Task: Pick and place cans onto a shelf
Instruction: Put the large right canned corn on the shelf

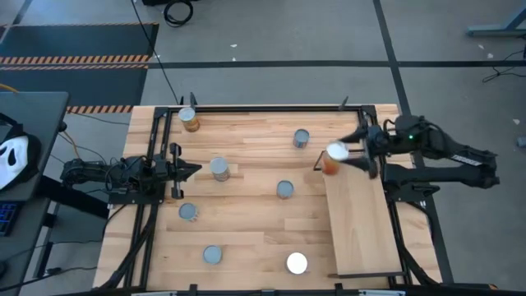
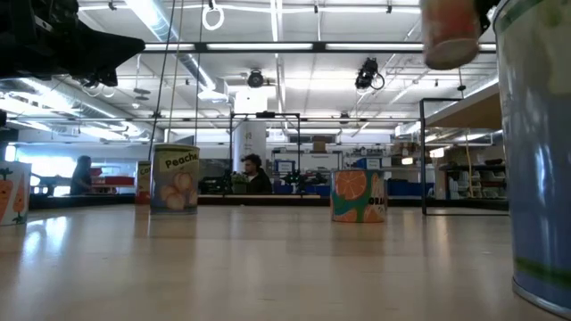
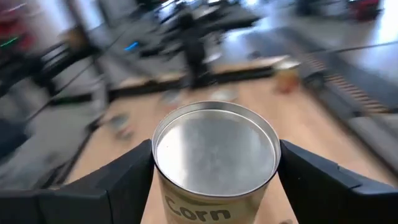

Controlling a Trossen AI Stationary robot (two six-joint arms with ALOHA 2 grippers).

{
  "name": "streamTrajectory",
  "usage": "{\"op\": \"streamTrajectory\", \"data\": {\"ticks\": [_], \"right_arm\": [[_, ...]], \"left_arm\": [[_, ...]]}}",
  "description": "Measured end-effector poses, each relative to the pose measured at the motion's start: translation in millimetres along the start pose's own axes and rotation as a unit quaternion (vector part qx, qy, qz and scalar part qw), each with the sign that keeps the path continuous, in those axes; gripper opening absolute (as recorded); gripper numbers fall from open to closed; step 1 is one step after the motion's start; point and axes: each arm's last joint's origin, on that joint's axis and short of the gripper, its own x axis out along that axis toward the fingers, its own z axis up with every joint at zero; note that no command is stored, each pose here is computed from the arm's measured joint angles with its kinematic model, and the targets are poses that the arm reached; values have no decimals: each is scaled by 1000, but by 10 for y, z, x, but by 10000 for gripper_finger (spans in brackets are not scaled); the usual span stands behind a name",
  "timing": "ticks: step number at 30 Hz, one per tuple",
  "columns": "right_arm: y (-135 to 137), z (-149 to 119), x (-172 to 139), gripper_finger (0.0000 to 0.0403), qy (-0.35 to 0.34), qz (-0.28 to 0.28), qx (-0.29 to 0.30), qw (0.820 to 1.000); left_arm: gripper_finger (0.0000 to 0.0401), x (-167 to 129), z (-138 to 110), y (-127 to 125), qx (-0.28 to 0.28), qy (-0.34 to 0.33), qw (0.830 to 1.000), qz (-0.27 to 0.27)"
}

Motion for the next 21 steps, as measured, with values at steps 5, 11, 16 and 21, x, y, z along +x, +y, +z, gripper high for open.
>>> {"op": "streamTrajectory", "data": {"ticks": [5,11,16,21], "right_arm": [[46,-183,-47,312,73,48,-26,996],[41,-263,-117,314,92,23,-95,991],[39,-274,-129,328,95,20,-120,988],[37,-315,-126,346,119,25,-119,986]], "left_arm": [[9,0,0,0,0,0,1000,0],[9,0,1,0,0,0,1000,0],[9,0,0,0,0,0,1000,0],[9,0,0,0,0,0,1000,0]]}}
